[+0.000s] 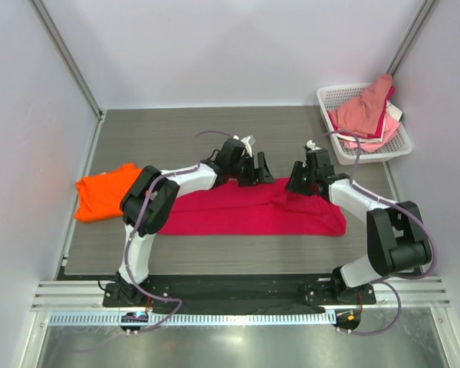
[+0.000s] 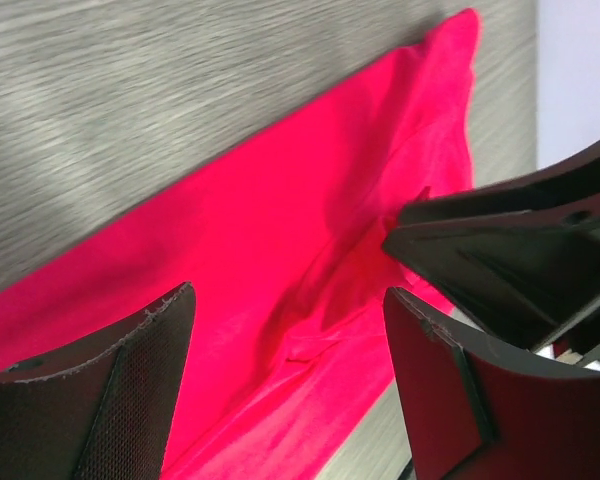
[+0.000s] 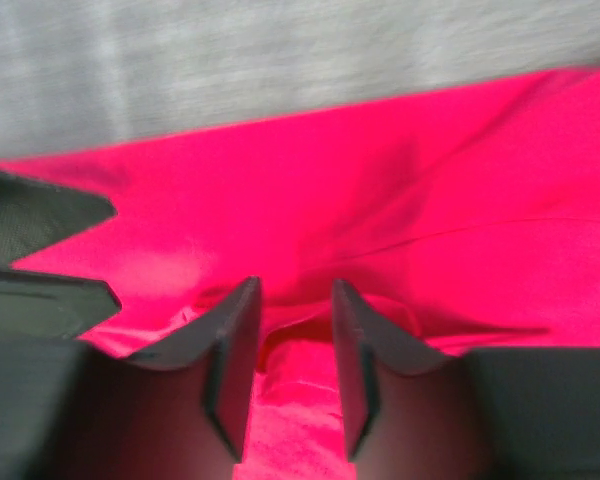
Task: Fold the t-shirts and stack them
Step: Fold the tshirt
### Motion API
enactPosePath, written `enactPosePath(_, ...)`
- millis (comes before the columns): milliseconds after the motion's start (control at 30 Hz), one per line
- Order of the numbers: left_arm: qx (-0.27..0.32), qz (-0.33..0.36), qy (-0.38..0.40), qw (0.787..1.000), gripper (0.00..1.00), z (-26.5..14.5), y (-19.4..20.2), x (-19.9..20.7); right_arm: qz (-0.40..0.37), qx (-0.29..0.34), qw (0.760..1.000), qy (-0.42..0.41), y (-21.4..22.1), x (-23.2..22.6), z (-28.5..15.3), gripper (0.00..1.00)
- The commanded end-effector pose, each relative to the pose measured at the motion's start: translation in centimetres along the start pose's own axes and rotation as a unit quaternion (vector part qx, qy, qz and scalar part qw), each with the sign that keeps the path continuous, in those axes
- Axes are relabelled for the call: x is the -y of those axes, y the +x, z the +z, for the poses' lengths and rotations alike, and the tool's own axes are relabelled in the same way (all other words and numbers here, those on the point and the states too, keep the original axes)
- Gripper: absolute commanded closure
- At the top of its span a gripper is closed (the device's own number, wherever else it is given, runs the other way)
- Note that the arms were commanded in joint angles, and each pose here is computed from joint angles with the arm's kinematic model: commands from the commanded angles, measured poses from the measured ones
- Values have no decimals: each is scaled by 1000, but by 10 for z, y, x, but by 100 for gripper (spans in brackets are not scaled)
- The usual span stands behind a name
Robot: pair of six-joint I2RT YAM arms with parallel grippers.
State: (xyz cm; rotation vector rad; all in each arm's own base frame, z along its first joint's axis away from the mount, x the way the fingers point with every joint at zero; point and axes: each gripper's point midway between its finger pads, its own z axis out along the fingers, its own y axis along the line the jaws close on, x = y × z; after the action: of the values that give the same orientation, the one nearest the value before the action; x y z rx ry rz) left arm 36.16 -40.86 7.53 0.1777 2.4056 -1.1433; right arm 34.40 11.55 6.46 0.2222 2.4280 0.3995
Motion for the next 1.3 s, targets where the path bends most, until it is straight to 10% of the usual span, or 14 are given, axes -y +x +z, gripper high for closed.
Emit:
enactPosePath(0, 2, 11, -15, 1000, 23, 0, -8, -3, -7, -4, 998, -65, -6, -27, 0, 63)
enactPosePath(300, -17, 14, -46, 999, 24, 1, -4, -15, 26, -49, 983, -176, 69, -61, -64, 80)
enactPosePath(433, -13, 17, -41, 999, 24, -2, -6, -11, 22, -35, 985, -166, 62, -60, -85, 41)
enactPosePath(533, -7, 25, -30, 999, 24, -6, -6, -4, 14, 21, 995, -96, 32, -41, -91, 35)
enactPosePath(833, 58, 135, -40, 988, 25, -36, -3, 33, 37, 84, 991, 102, -34, 32, -64, 42)
enactPosePath(1267, 63, 269, -93, 956, 25, -18, 33, 75, 42, 22, 987, 153, -8, 65, -17, 50)
